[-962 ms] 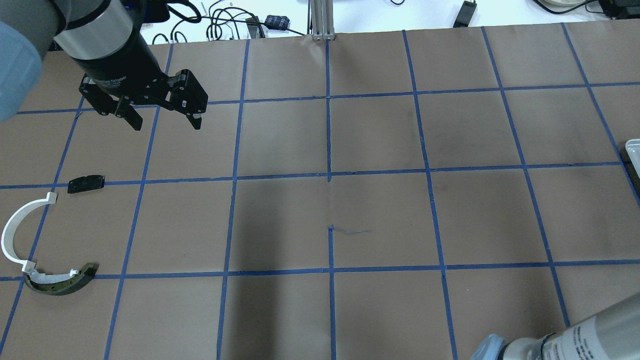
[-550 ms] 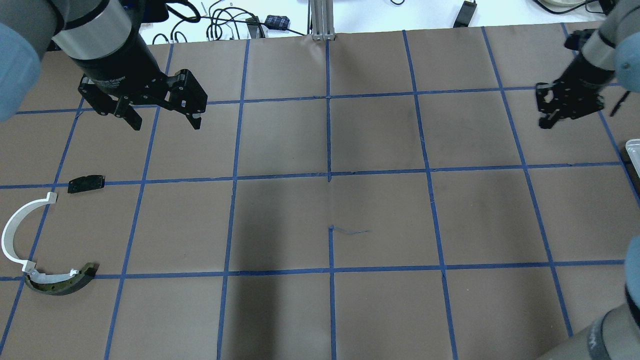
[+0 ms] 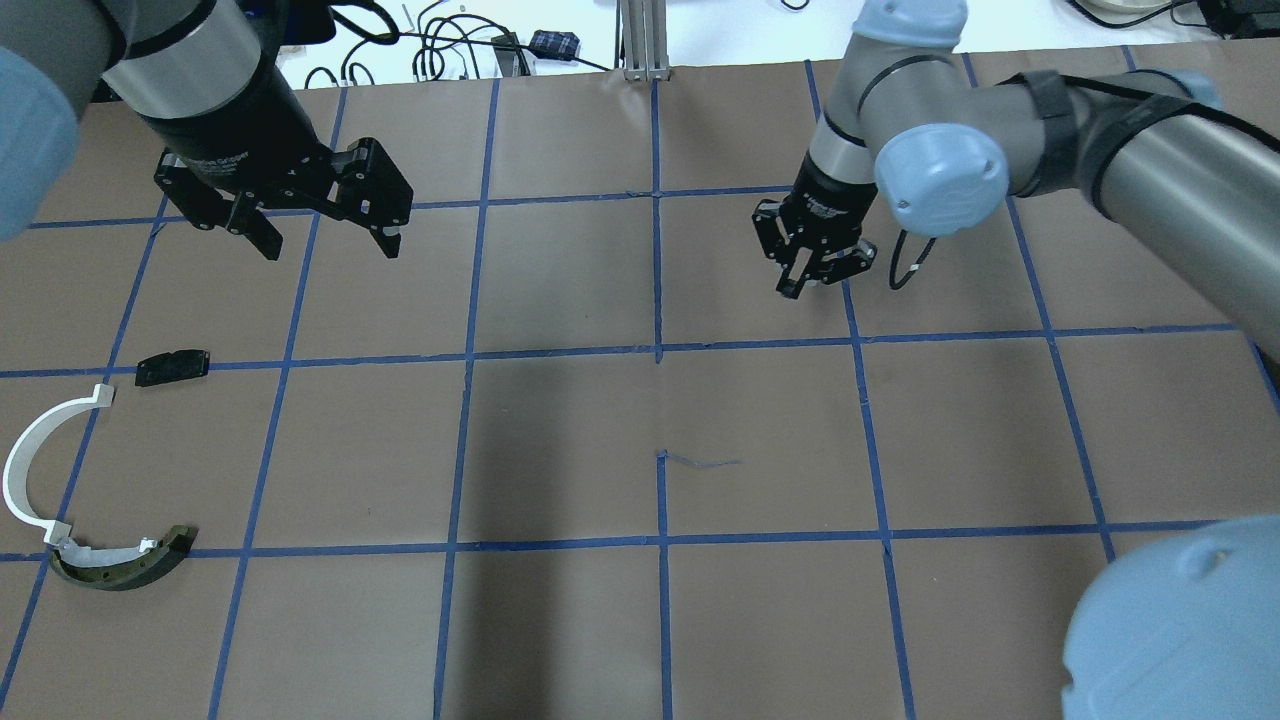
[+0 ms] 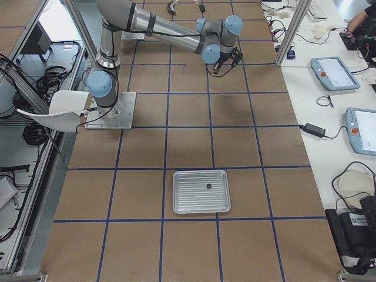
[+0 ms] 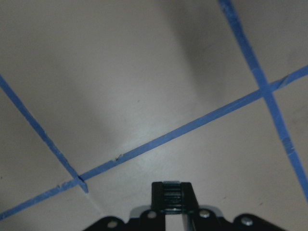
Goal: Place bearing gear from tray to pile
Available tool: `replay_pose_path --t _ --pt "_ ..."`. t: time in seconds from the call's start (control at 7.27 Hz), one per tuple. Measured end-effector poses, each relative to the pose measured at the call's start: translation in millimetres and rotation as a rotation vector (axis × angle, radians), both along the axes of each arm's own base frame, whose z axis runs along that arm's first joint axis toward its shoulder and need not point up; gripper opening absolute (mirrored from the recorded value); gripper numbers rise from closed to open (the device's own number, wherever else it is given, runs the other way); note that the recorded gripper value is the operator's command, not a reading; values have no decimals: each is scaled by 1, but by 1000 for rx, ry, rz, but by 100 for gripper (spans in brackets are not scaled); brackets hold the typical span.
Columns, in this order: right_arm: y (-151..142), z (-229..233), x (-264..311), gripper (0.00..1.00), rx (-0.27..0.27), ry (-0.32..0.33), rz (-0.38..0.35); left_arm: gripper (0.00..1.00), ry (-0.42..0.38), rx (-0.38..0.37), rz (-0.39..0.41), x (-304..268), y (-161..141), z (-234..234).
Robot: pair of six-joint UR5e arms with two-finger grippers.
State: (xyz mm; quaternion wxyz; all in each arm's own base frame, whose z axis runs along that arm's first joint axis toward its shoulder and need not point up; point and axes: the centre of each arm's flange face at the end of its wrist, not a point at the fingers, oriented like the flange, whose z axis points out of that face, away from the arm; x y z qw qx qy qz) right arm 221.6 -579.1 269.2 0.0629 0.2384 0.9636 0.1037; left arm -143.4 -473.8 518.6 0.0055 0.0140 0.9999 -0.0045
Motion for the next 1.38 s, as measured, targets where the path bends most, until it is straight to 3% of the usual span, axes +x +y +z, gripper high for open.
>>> replay_pose_path --t 0.14,0.41,0.55,0.69,0.83,0.96,1.38 --pt "18 -17 31 0 32 -21 21 100 0 0 -1 0 0 0" --pt "48 -32 87 2 46 -56 55 100 0 -1 -3 0 0 0" --pt "58 -39 108 16 44 -64 71 100 0 -1 -2 0 0 0" --pt "62 -52 120 59 53 -63 82 100 0 -1 -2 0 0 0" --pt "63 -64 128 88 57 -62 91 100 0 -1 -2 0 0 0" --pt "64 -68 134 100 45 -63 99 100 -1 -1 -2 0 0 0" --pt "46 -53 121 100 -17 -63 81 100 -3 3 0 2 1 1"
